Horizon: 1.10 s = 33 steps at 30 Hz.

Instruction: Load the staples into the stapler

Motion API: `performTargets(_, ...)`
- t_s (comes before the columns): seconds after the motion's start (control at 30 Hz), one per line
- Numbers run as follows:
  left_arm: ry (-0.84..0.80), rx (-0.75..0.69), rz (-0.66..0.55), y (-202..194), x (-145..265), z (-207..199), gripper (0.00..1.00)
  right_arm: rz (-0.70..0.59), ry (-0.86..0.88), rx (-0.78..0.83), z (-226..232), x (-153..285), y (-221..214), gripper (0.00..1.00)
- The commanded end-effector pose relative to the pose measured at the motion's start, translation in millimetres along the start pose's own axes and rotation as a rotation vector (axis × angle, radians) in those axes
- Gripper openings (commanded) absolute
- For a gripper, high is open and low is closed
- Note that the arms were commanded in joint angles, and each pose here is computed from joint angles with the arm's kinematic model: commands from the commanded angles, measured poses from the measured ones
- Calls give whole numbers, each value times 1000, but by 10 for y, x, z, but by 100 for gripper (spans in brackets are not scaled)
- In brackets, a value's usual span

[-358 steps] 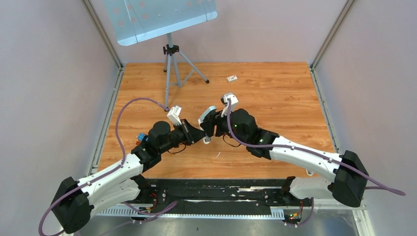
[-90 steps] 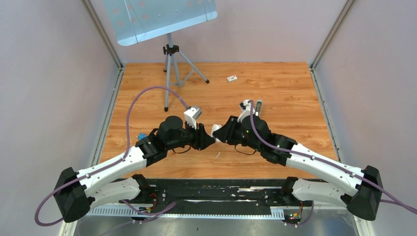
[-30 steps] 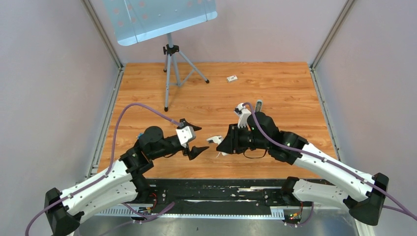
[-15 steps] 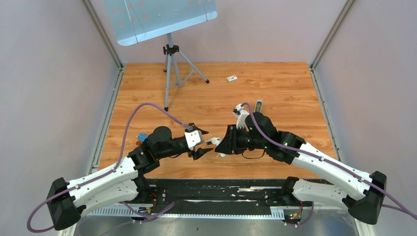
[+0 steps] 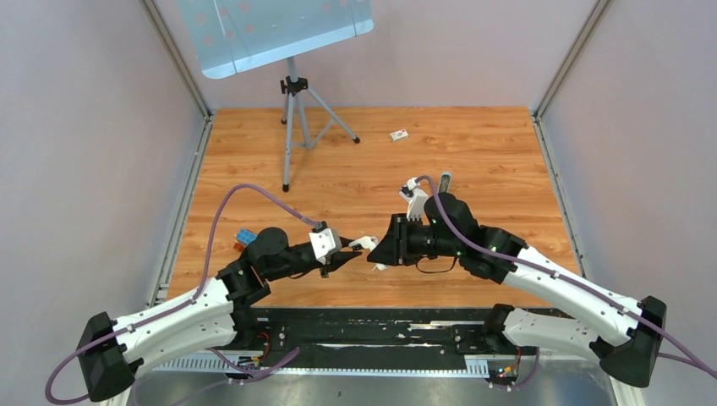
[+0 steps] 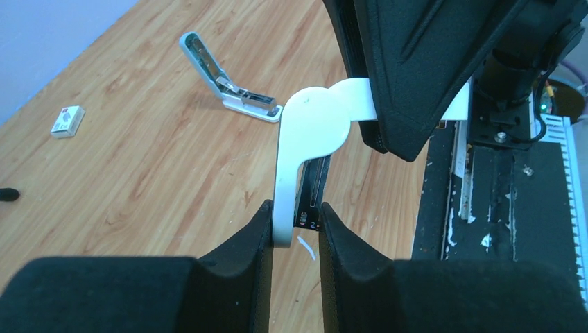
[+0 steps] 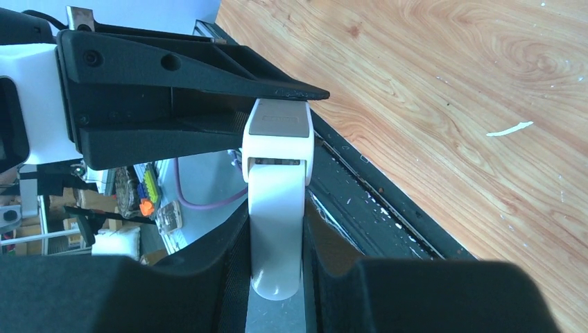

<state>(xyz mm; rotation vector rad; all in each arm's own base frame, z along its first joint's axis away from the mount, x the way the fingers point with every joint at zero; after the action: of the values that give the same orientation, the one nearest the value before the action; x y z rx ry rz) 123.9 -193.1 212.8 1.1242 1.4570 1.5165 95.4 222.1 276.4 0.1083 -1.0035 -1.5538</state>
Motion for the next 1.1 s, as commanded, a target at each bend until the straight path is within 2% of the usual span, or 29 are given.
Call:
performTargets(0.0, 26, 58, -48, 89, 26, -21, 0, -58, -20, -12, -8, 102, 37, 17)
performTargets(0.13, 74, 99, -56, 117, 42, 0, 0, -55, -18, -18, -26, 118, -4, 21)
performTargets(0.27, 90, 167, -53, 97, 15, -5, 0, -86, -50, -17, -66, 132, -7, 34)
performTargets(0.33, 106, 200, -35, 61, -13, 4, 0, -136, -68, 16, -86, 124, 44, 45)
performTargets(0.4, 147, 236, -28, 23, -42, 35, 0, -207, -128, 36, -170, 93, 84, 61)
performTargets(0.57, 325, 410, -32, 87, -98, 131, 0, -355, -177, 43, -261, 98, 145, 83)
performTargets(0.67, 396, 530, -64, 118, -133, 155, 0, -397, -196, 41, -293, 93, 169, 85)
performTargets(0.77, 427, 633, -106, 159, -173, 158, 0, -429, -198, 43, -294, 60, 216, 81)
performTargets(0.93, 395, 742, -156, 243, -219, 117, 0, -513, -155, 23, -298, -159, 317, 76)
performTargets(1.07, 389, 789, -176, 286, -214, 96, 0, -531, -175, 25, -220, -315, 424, 72)
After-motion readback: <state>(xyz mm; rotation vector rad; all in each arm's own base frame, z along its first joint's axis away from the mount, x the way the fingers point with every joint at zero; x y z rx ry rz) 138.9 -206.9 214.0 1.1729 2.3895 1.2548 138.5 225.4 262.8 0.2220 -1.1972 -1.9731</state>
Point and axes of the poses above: each gripper's point midway between its finger pads, its own x axis back along the fingers, its own z axis along the line the jaws close on, y = z × x, the point moved 9 cm from there along x, back along the fingers, and after that the axes turned 10 degrees about x, right-handed, at the moved point
